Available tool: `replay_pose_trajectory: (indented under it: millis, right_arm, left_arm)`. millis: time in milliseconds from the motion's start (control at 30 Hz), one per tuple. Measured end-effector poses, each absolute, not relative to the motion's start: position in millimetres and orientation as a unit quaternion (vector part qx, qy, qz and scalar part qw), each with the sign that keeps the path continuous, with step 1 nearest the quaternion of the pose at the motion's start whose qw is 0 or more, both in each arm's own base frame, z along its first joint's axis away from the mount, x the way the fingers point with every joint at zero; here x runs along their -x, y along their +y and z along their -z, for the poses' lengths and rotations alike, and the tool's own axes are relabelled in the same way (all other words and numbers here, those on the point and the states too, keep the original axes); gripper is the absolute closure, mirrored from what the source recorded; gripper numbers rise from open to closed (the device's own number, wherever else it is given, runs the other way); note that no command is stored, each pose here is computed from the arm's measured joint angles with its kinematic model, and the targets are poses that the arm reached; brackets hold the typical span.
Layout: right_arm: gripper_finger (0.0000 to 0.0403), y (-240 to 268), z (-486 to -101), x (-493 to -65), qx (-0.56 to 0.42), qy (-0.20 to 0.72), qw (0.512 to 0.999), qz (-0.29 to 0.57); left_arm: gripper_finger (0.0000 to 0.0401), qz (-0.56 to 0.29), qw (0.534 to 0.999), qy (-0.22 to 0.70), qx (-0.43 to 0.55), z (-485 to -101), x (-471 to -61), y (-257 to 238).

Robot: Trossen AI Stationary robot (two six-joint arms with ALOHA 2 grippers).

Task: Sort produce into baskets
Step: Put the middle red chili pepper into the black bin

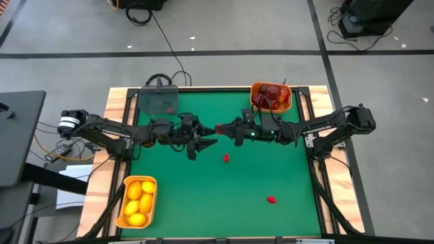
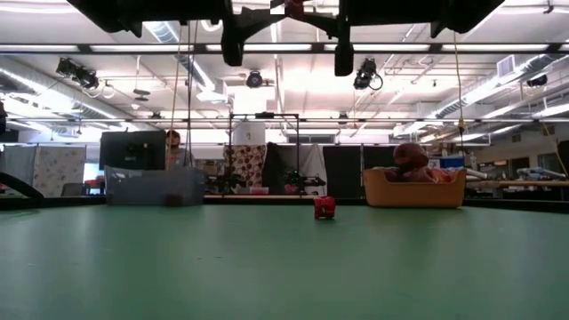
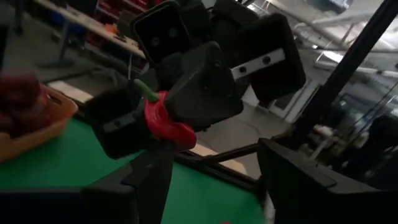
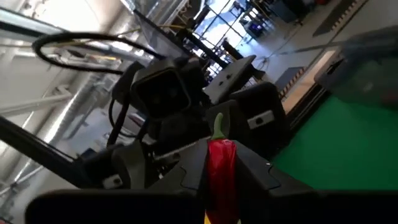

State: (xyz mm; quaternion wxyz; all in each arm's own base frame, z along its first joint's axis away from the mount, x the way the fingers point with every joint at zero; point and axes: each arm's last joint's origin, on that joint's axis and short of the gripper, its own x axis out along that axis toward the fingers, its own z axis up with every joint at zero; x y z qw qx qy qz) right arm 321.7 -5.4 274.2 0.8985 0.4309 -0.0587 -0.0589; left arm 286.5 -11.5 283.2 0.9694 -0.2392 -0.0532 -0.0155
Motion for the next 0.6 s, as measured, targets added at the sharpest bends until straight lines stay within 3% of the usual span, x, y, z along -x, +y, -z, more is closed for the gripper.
replay_pose_trajectory:
  millis: [267, 600]
  right_arm:
    - [0.0332, 2, -282, -321, -0.453, -0.087, 0.887, 0.026]
    - [0.0329, 8, -282, -321, -0.468, -0.04, 0.881, -0.065]
  left_arm:
    - [0.0162, 0.011, 0.989, -0.079, 0.124, -288, -285, -19]
    - [0.0151, 0.024, 0.996, -0.076, 0.033, -287, -284, -38]
